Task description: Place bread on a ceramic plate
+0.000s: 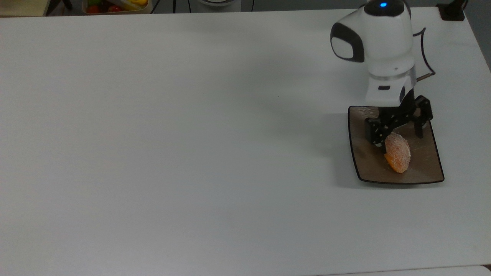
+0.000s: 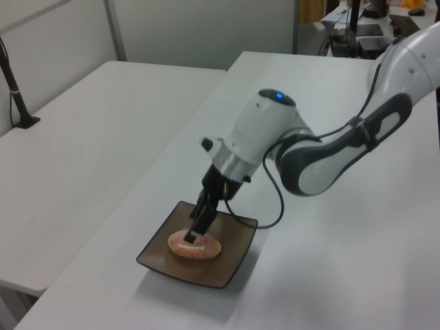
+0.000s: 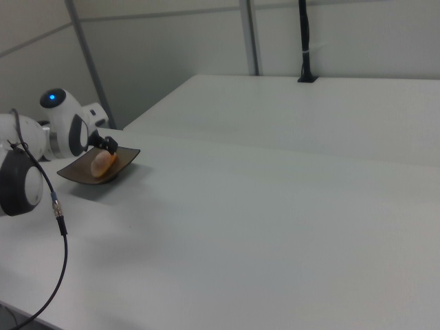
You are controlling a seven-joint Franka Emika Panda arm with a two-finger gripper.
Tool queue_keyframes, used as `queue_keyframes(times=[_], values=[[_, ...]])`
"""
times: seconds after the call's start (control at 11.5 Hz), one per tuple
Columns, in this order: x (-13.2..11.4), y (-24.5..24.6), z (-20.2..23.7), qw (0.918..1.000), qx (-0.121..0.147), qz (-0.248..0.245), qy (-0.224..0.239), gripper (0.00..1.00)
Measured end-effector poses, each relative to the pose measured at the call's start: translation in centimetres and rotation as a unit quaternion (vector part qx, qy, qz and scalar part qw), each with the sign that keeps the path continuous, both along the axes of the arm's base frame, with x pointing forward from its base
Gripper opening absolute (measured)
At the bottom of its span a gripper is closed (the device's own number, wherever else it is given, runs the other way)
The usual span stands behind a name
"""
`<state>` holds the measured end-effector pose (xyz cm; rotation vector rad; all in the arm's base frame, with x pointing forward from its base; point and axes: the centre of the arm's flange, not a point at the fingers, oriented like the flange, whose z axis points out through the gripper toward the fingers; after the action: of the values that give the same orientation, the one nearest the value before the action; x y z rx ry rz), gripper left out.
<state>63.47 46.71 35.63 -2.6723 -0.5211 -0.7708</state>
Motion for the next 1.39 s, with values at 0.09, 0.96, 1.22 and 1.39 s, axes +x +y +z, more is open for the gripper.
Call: queue_keyframes(times=[0.09, 0.96, 1.22, 1.39], values=[[-0.3, -0.3, 2.6, 0.9999, 0.009, -0.006, -0.010, 1.00], [-5.7, -24.7, 26.0, 0.9670, -0.118, -0.176, 0.141, 1.00], [-8.3, -34.0, 27.8, 0.9399, -0.113, -0.239, 0.216, 1.00], [-8.7, -37.7, 27.8, 0.9291, -0.108, -0.267, 0.232, 1.00]])
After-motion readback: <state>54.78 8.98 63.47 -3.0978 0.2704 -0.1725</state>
